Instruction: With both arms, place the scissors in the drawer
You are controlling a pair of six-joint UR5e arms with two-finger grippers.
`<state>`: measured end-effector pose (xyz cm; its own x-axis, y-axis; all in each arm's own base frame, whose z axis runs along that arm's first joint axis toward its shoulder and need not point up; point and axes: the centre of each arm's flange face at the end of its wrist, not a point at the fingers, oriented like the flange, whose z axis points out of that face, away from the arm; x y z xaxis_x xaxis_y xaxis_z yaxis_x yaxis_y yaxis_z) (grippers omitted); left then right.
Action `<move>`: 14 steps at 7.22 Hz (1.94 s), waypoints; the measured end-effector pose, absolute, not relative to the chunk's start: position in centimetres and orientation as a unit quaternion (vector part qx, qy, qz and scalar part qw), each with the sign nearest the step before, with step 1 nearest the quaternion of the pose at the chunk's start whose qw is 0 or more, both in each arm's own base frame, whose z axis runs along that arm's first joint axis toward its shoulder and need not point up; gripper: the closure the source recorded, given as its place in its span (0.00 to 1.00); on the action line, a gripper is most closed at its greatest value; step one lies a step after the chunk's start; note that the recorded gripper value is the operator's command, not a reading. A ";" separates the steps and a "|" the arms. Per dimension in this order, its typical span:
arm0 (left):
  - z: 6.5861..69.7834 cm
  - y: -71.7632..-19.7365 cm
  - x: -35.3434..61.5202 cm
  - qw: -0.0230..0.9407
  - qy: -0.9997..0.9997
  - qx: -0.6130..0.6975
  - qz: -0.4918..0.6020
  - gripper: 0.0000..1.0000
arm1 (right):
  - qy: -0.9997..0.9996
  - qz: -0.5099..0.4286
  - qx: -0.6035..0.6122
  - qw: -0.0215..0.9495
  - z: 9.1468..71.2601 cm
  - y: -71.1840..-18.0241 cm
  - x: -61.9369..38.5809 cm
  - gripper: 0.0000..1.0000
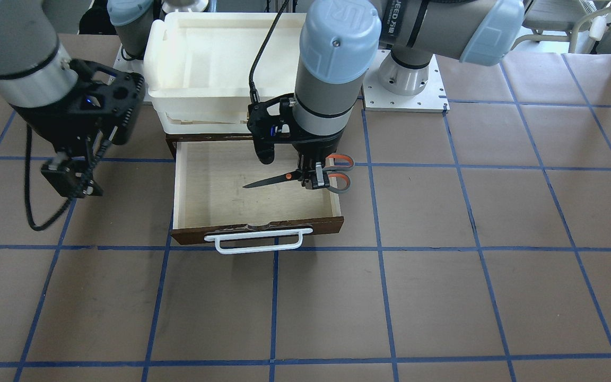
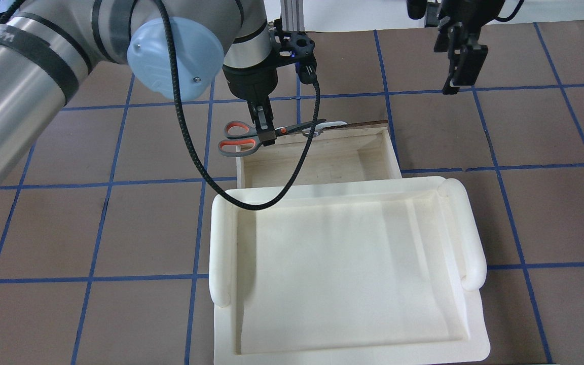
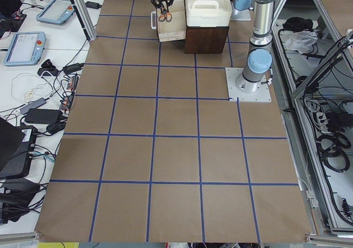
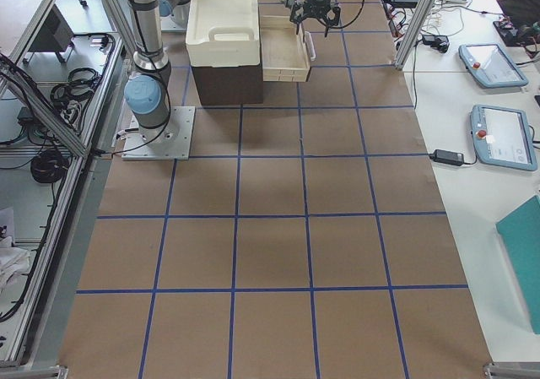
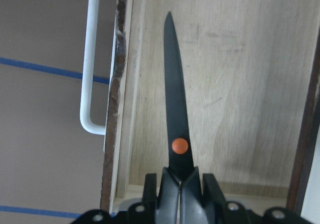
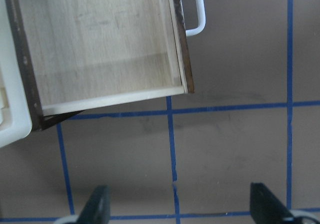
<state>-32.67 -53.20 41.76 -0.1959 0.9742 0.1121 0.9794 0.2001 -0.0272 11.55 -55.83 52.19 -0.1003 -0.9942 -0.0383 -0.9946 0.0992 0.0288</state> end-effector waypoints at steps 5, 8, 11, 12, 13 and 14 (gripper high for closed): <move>35.9 -52.0 -38.0 0.063 -0.755 -0.651 -0.055 1.00 | 0.846 0.032 -0.532 0.015 55.3 -52.5 6.4 0.00; 34.1 -51.1 -39.0 0.068 -0.750 -0.654 -0.071 1.00 | 0.942 0.023 -0.334 0.004 55.8 -52.2 6.6 0.00; 33.5 -50.6 -39.4 0.087 -0.749 -0.652 -0.075 1.00 | 0.986 0.008 -0.167 -0.004 55.1 -52.5 6.9 0.00; 33.3 -50.5 -39.5 0.092 -0.749 -0.652 -0.076 1.00 | 0.992 0.005 -0.129 -0.005 54.8 -52.4 7.3 0.00; 33.3 -50.3 -39.7 0.097 -0.748 -0.652 -0.075 1.00 | 0.994 0.005 -0.104 -0.007 54.7 -52.3 8.0 0.00; 33.3 -49.9 -40.1 0.103 -0.747 -0.653 -0.074 1.00 | 0.996 0.005 -0.085 -0.010 54.6 -52.2 8.6 0.00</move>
